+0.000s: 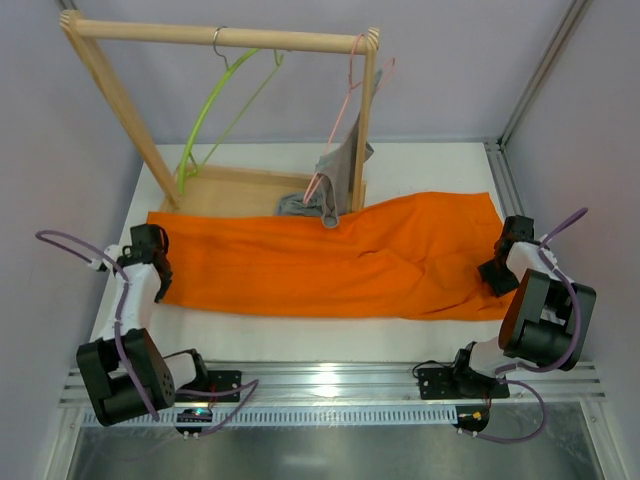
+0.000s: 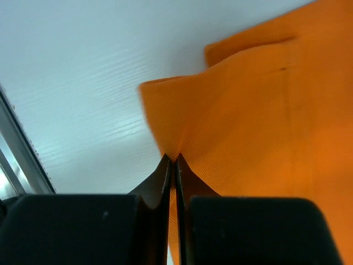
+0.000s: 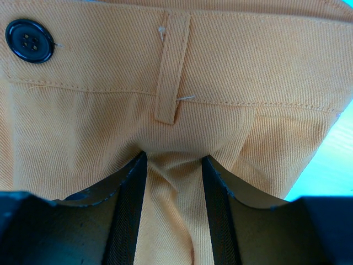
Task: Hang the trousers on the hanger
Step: Fold the trousers
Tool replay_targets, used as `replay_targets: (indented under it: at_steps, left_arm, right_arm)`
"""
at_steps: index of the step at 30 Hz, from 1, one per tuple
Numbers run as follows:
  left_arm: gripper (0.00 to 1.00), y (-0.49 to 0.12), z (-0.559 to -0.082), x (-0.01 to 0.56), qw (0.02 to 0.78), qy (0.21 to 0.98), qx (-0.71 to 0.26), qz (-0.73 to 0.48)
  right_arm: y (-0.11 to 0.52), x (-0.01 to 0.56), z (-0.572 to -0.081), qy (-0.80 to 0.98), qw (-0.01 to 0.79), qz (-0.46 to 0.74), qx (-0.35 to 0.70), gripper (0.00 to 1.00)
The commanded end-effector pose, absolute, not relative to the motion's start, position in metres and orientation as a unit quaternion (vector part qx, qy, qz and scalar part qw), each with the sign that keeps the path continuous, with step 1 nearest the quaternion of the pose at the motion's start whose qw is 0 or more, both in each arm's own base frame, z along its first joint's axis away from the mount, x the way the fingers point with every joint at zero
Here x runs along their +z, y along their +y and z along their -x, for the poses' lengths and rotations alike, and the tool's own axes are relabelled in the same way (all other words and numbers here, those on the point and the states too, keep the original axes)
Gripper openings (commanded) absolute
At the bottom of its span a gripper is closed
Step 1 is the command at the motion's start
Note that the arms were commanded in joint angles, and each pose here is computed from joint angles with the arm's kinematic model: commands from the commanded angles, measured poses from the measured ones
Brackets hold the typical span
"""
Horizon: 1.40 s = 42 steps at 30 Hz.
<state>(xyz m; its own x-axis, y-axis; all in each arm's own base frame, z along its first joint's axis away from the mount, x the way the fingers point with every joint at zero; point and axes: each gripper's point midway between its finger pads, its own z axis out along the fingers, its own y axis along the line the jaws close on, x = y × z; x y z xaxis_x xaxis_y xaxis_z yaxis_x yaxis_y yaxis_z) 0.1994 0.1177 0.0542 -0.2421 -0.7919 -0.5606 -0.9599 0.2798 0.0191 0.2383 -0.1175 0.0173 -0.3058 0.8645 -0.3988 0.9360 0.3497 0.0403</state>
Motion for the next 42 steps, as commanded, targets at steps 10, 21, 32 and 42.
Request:
replay_targets:
  at_steps: [10,21,32,42]
  left_arm:
    - [0.0,0.143,-0.214,0.137,0.313,0.754,0.223,0.533]
    - [0.0,0.153,-0.231,0.165,0.305,0.757,0.278,0.506]
    - [0.0,0.147,-0.295,0.092,0.231,0.813,0.241,0.478]
    - [0.09,0.141,-0.322,0.061,0.201,0.824,0.215,0.485]
  right_arm:
    - [-0.13,0.032,-0.248,0.785,0.216,-0.57,-0.114,0.47]
    - [-0.131,0.023,-0.255,0.784,0.207,-0.574,-0.11,0.47]
    - [-0.134,0.028,-0.264,0.785,0.214,-0.571,-0.108,0.47]
    - [-0.133,0.057,-0.253,0.777,0.212,-0.581,-0.115,0.6]
